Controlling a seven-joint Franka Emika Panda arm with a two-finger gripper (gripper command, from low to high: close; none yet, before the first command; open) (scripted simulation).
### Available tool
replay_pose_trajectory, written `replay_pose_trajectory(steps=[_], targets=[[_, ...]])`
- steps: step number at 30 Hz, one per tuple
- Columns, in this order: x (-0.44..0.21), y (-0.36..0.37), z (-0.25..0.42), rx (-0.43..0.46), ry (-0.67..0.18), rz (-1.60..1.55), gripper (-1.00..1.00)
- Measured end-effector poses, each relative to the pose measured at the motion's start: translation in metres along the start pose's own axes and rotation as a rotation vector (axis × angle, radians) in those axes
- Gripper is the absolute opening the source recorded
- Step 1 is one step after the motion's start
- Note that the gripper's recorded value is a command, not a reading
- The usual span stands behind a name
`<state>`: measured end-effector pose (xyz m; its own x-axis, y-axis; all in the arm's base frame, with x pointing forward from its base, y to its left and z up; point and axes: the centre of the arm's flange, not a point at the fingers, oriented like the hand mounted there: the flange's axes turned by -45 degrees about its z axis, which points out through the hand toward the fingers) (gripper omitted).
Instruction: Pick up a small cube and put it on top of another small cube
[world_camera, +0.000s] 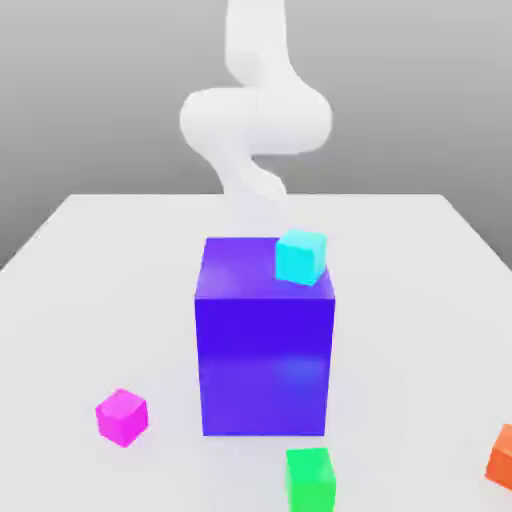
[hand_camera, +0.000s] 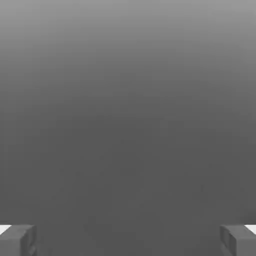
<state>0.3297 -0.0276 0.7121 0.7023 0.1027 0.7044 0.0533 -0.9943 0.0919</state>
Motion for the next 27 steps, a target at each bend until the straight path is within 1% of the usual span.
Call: replay_pose_trajectory(steps=[7, 11, 14, 20, 27], targets=[[-0.046, 0.078, -0.015, -0.036, -0.063, -0.319, 0.0], [-0.076, 0.12, -0.008, -0.027, -0.114, -0.492, 0.0], [-0.1, 0.149, 0.005, -0.004, -0.154, -0.622, 0.0], [-0.15, 0.197, 0.05, 0.084, -0.234, -0.889, 0.0], [-0.207, 0.228, 0.129, 0.252, -0.306, -1.223, 0.0]])
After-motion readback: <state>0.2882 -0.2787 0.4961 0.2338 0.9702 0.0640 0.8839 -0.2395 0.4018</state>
